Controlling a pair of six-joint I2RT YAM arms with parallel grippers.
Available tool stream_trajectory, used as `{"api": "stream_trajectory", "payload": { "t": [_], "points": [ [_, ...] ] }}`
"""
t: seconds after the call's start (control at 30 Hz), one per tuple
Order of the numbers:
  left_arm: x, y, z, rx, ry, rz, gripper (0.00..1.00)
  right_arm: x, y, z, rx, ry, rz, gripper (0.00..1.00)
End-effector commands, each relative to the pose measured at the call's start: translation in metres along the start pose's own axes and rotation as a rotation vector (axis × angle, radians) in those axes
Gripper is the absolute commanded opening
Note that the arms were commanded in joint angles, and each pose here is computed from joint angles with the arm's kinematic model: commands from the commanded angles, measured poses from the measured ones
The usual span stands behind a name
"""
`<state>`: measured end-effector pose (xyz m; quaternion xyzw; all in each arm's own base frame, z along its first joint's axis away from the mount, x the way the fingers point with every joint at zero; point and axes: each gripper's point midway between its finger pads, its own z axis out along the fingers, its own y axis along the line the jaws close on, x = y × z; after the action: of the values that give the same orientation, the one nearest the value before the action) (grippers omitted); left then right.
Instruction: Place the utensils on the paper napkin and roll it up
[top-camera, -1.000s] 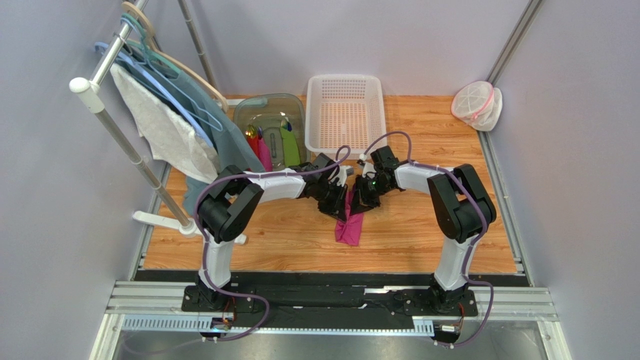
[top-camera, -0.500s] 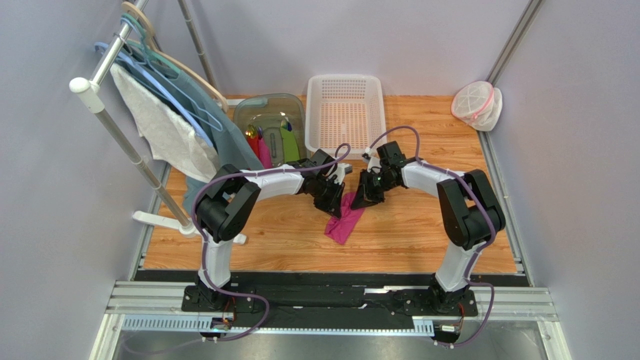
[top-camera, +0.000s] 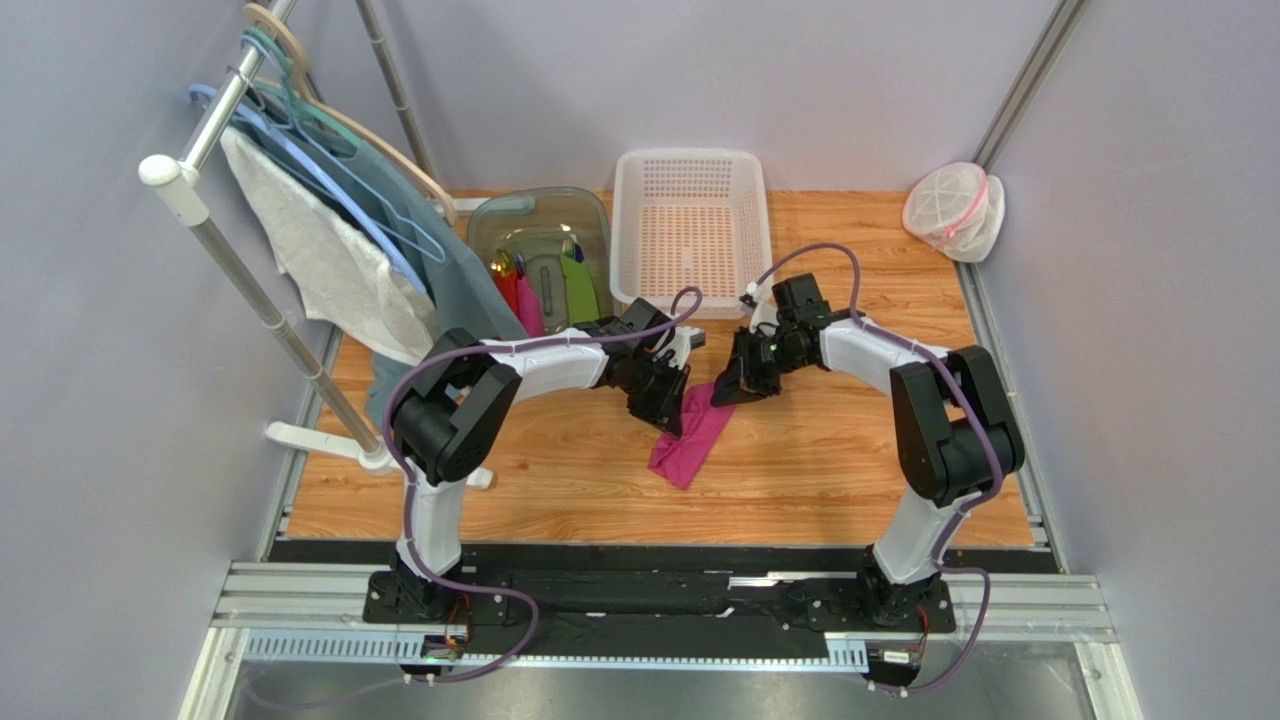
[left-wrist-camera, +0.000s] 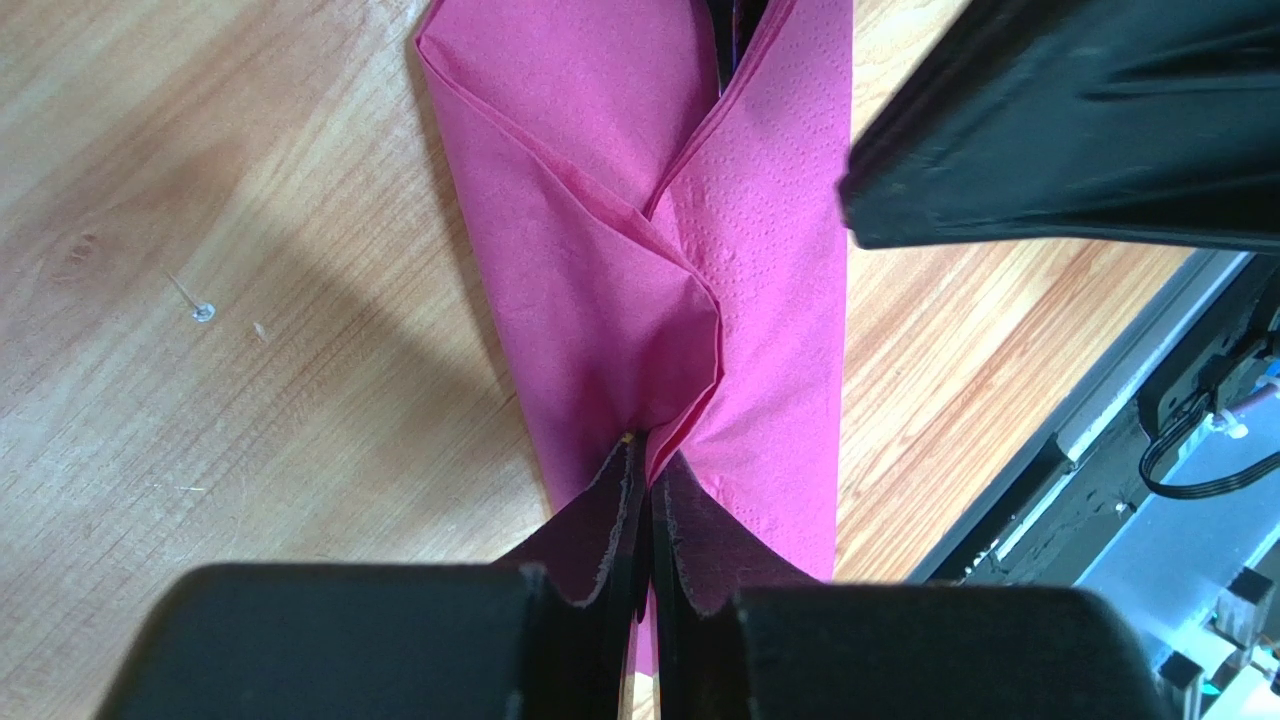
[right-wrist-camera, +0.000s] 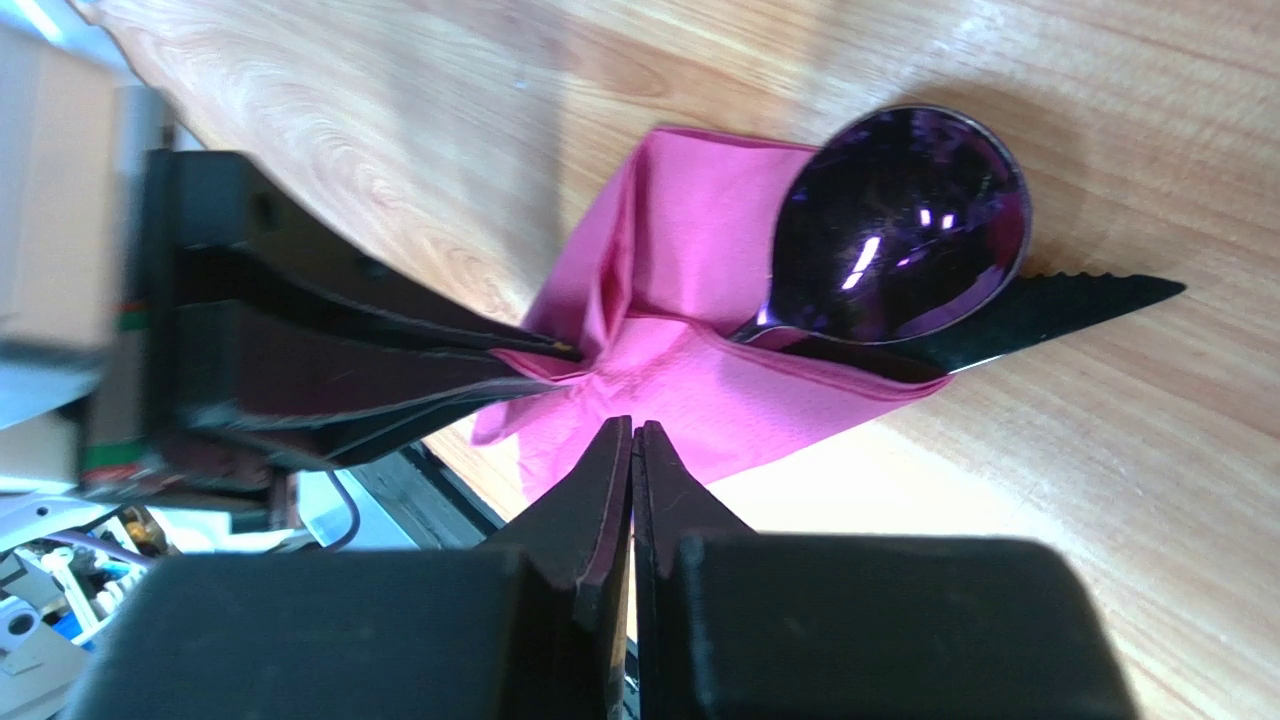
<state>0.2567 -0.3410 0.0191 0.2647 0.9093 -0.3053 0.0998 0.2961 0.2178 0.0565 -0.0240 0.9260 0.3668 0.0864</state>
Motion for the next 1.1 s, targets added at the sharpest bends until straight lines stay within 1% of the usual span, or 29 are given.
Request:
{"api": "stream_trajectory", "payload": {
  "t": [0.0,0.33,0.53,0.7,0.87,1.07],
  "points": [
    [0.009,0.026,0.000,-0.112,0.035,0.019,0.09,0.000,-0.009,0.009,0.002,0.011,-0.002,0.03],
    [0.002,0.018,-0.002,-0.096,0.018,0.041,0.09,0.008,-0.033,0.023,0.069,0.035,0.034,0.02],
    [-0.018,-0.007,-0.015,-0.062,-0.053,0.119,0.09,0.011,-0.043,0.026,0.104,0.046,0.043,0.00],
    [-0.030,-0.035,-0.024,-0.005,-0.088,0.131,0.08,0.012,-0.048,0.027,0.127,0.045,0.049,0.00],
    [-0.030,-0.058,-0.025,0.047,-0.092,0.139,0.08,0.011,-0.048,0.027,0.129,0.046,0.052,0.00],
    [-0.027,-0.073,-0.024,0.109,-0.101,0.148,0.08,0.012,-0.050,0.028,0.138,0.049,0.056,0.00]
  ]
}}
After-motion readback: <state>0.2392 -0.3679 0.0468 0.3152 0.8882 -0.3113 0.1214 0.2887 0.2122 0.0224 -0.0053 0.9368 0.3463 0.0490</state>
